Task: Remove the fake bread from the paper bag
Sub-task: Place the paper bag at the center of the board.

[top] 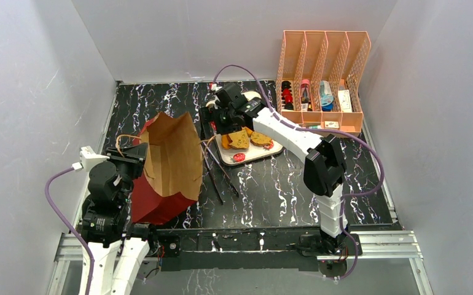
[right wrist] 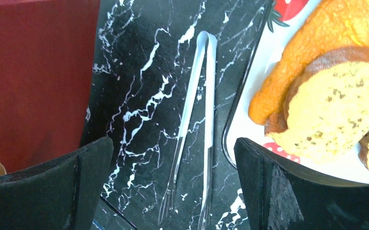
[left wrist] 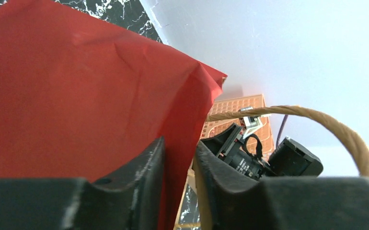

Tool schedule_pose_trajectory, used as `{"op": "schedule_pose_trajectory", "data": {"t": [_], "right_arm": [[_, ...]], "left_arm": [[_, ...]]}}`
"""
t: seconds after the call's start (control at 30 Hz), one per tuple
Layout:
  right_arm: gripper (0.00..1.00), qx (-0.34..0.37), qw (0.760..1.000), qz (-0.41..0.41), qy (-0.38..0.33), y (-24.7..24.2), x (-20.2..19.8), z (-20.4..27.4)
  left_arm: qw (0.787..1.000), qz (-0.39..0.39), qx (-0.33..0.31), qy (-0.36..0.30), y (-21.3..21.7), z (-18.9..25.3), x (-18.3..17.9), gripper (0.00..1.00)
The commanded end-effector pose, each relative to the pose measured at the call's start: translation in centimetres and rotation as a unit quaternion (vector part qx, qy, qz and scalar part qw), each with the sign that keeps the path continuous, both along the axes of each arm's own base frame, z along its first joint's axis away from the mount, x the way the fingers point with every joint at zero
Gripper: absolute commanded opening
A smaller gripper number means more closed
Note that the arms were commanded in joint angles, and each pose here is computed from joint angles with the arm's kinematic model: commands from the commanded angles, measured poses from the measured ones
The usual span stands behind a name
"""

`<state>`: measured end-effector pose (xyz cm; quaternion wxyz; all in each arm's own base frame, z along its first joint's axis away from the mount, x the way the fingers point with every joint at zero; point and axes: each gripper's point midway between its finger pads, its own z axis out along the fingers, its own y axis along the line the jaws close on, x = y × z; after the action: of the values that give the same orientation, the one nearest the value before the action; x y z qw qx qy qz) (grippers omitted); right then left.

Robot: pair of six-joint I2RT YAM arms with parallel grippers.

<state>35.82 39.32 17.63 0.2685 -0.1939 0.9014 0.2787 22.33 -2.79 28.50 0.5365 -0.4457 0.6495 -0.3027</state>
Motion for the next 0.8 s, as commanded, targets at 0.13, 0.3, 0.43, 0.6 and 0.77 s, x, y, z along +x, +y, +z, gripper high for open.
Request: {"op": "schedule_pose_trajectory", "data": {"t": [0.13,0.3,0.43,0.6,0.77], "right_arm": [[0.98,0.034,0.996,-0.057,-0.066,-3.5,0.5,5.3],[0.98,0.050,0.989,-0.108,-0.092,-6.7,0.7,7.7],[0.98,0.069,0.981,-0.143,-0.115,-9.2,1.1,10.2],[0.98,0.085,0.978,-0.148,-0.124,-10.4,-0.1,12.4],[0.98,0.115,0.976,-0.130,-0.130,-10.2,-1.9,14.9]], "left_arm": [[1.000,-0.004,0.013,-0.004,0.0,0.6,0.5,0.05],[1.000,0.001,0.009,-0.011,0.0,1.2,1.3,0.01],[1.000,0.004,0.005,-0.023,0.0,2.0,2.1,0.00],[0.999,0.001,-0.002,-0.033,-0.3,1.5,3.5,0.00],[0.999,-0.004,-0.002,-0.038,-0.5,1.3,4.3,0.00]]}}
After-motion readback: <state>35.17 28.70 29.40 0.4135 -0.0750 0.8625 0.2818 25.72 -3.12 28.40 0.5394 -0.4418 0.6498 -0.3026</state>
